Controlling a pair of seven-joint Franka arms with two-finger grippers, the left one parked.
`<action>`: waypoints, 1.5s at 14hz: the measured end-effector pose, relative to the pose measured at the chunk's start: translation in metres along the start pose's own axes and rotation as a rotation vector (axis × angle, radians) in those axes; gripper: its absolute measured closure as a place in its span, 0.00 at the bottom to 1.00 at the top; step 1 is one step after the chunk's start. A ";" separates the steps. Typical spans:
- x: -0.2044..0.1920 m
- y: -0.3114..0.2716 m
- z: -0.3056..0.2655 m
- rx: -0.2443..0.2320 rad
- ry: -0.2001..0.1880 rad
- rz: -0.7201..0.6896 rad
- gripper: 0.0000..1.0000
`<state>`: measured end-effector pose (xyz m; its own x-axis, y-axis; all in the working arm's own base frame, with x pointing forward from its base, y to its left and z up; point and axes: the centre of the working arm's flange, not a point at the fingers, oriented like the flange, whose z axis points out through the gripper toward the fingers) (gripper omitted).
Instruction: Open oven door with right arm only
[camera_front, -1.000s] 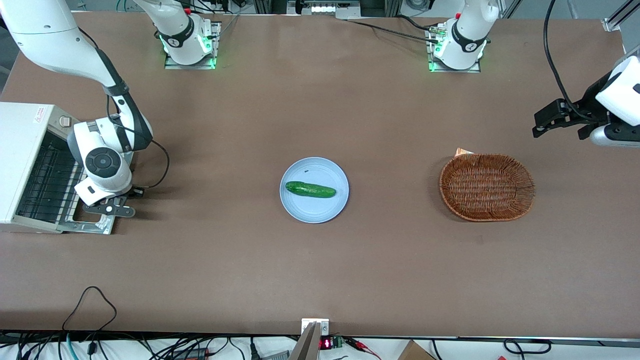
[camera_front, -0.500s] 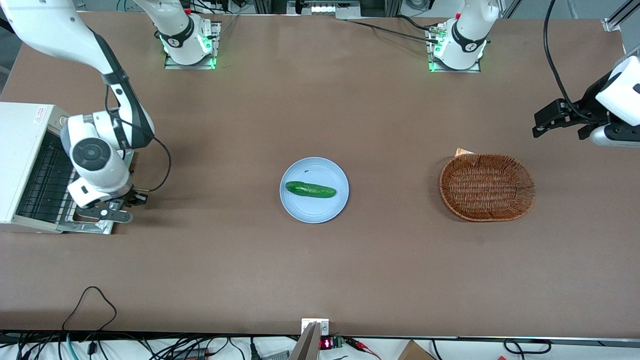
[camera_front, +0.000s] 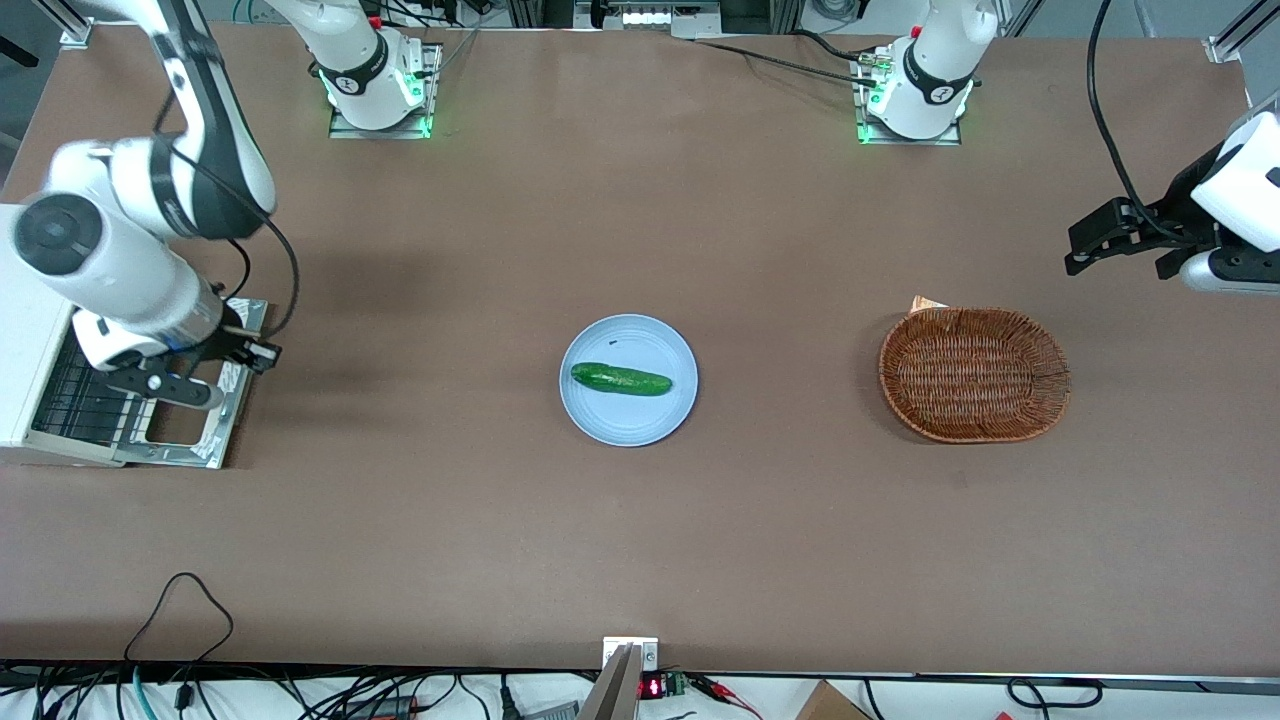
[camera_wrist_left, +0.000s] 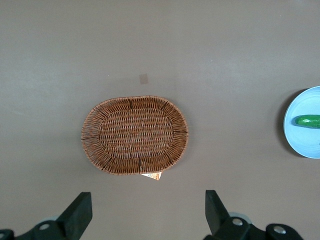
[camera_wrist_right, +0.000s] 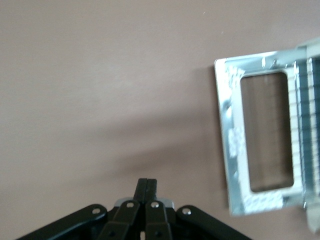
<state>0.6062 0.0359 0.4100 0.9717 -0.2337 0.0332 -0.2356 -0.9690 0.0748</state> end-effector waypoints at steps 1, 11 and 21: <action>-0.003 -0.002 -0.020 0.032 -0.017 0.006 0.99; -0.018 -0.005 -0.129 0.082 -0.128 -0.091 0.87; -0.019 -0.013 -0.142 0.028 -0.084 -0.317 0.00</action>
<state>0.5886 0.0645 0.5504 0.9947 0.0752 -0.0695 0.0781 -0.9961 0.0410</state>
